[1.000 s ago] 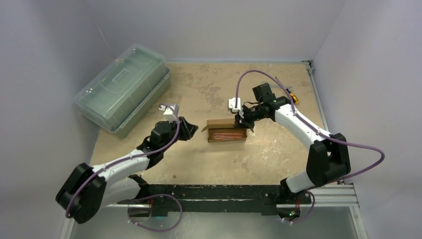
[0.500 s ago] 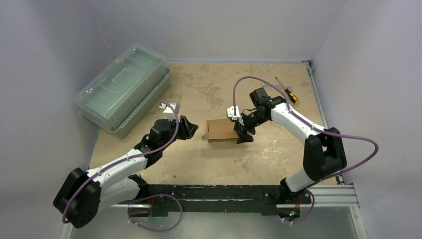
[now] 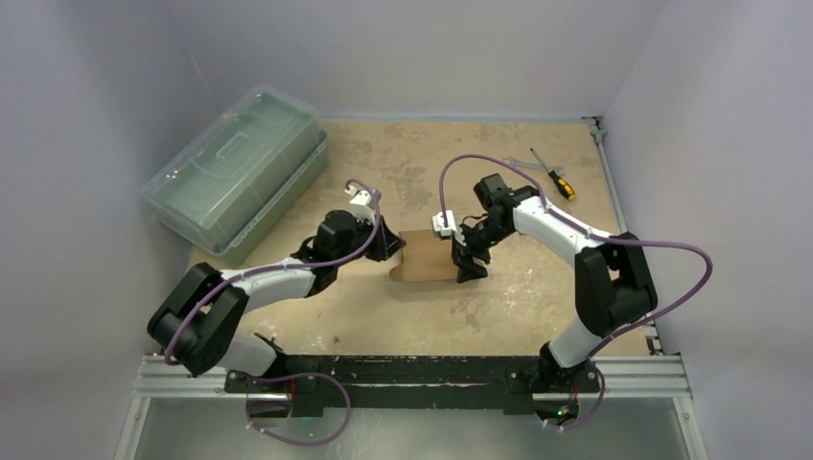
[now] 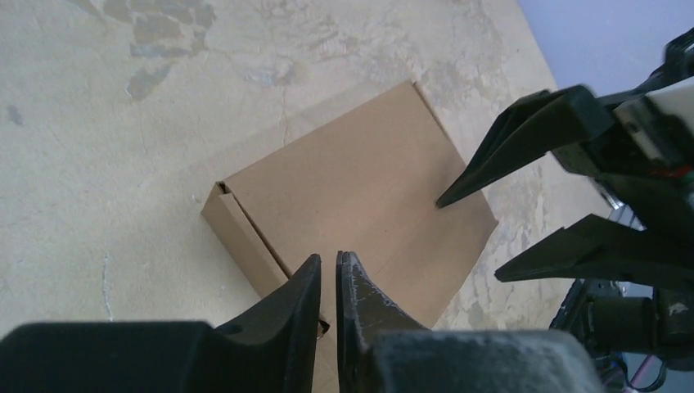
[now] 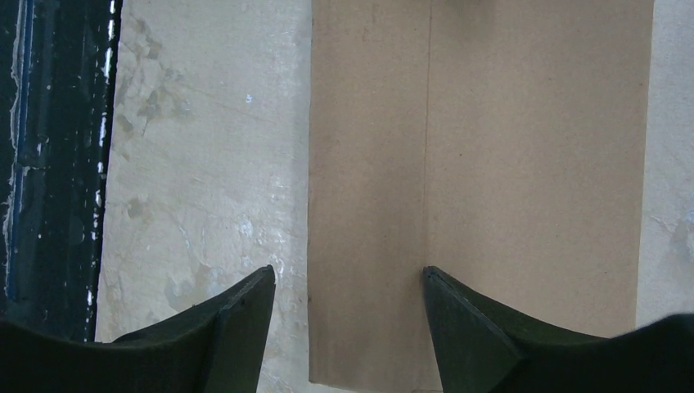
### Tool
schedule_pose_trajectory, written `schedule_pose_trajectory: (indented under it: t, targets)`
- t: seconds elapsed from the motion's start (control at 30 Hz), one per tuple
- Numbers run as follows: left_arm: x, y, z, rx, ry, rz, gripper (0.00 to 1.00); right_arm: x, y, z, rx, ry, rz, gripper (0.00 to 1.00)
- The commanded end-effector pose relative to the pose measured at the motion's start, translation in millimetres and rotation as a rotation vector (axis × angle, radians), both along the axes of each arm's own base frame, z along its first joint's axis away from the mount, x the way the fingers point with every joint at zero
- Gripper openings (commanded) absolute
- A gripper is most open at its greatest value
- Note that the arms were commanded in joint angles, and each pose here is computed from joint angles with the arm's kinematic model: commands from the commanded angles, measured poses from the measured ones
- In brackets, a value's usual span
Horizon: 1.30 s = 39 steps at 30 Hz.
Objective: Fold the paper box
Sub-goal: Close the paper box at the center of the board.
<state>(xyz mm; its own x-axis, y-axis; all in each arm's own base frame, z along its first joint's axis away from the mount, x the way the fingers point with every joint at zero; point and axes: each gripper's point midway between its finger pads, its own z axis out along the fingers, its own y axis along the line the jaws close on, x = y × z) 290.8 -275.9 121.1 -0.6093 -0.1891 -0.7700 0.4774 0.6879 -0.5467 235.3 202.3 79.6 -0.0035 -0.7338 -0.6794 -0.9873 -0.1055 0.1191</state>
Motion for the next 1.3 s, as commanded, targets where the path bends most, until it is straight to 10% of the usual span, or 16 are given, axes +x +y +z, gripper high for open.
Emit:
schedule_pose_trajectory:
  t: [0.0, 0.33, 0.7, 0.83, 1.03, 1.27]
  targets:
    - [-7, -15, -14, -0.062, 0.035, -0.078, 0.09, 5, 0, -1, -0.017, -0.014, -0.020, 0.69]
    - [-10, -13, -54, -0.018, 0.118, -0.068, 0.08, 15, -3, -10, -0.053, -0.016, -0.067, 0.70]
    - [1, -3, 28, -0.084, -0.059, -0.005, 0.16, 3, 1, 71, 0.215, -0.086, -0.025, 0.71]
    - [3, 14, 48, -0.070, -0.110, 0.068, 0.31, 27, -17, 80, 0.264, -0.126, -0.155, 0.71]
    - [-9, 43, 23, -0.110, -0.033, 0.206, 0.79, 84, -39, 89, 0.359, -0.130, -0.541, 0.78]
    - [-24, 38, 11, -0.220, 0.041, 0.178, 0.84, 98, -33, 75, 0.441, 0.086, -0.756, 0.80]
